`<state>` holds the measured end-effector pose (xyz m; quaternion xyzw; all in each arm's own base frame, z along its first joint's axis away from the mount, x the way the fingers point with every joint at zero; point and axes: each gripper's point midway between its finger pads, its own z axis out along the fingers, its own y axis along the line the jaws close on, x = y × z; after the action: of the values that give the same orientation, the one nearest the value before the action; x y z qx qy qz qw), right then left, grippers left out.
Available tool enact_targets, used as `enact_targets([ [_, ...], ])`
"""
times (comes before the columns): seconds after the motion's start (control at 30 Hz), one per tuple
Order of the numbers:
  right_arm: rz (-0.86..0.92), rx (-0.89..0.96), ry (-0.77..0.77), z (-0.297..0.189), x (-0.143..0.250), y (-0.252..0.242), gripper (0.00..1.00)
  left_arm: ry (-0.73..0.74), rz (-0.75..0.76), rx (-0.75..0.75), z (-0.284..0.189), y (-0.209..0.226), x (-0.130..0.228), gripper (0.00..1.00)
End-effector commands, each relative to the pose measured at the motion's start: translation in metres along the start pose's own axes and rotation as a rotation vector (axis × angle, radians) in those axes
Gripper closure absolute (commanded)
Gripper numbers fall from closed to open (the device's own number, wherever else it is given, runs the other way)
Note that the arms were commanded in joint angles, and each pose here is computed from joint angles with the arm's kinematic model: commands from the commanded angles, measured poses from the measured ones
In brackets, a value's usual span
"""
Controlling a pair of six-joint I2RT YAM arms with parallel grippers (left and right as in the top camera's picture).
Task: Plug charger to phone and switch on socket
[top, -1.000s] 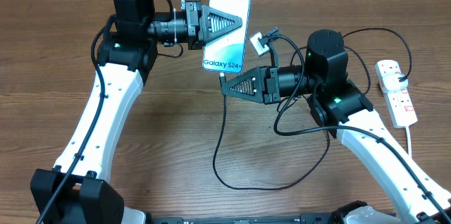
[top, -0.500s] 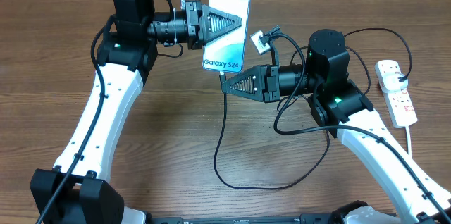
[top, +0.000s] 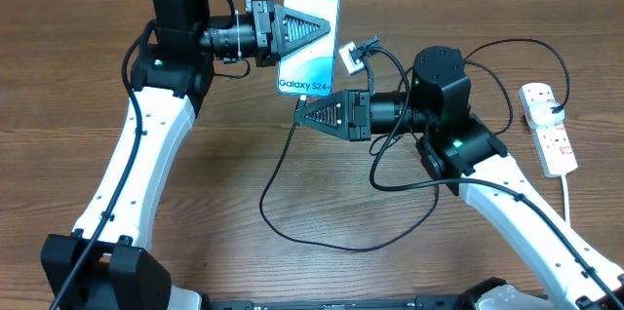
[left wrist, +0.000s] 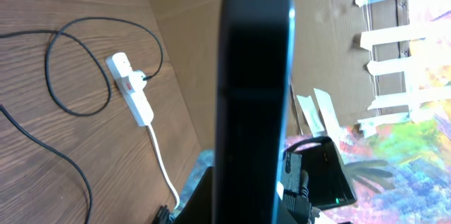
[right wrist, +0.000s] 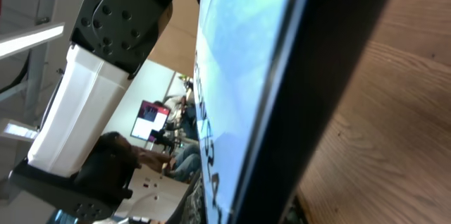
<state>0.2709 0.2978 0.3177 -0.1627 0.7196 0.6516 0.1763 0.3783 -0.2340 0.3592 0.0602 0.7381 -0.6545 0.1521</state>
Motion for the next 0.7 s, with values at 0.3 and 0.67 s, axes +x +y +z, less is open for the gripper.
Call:
enact_targets([
  [0.3,-0.006,0.043,-0.076,-0.004,-0.016,-0.001,0.96,0.109,0.095,0.082,0.002,-0.021,0.02,0.96],
  [0.67,-0.024,0.009,-0.033,-0.01,-0.011,0.003,0.96,0.142,0.096,0.105,0.001,-0.024,0.026,0.96],
])
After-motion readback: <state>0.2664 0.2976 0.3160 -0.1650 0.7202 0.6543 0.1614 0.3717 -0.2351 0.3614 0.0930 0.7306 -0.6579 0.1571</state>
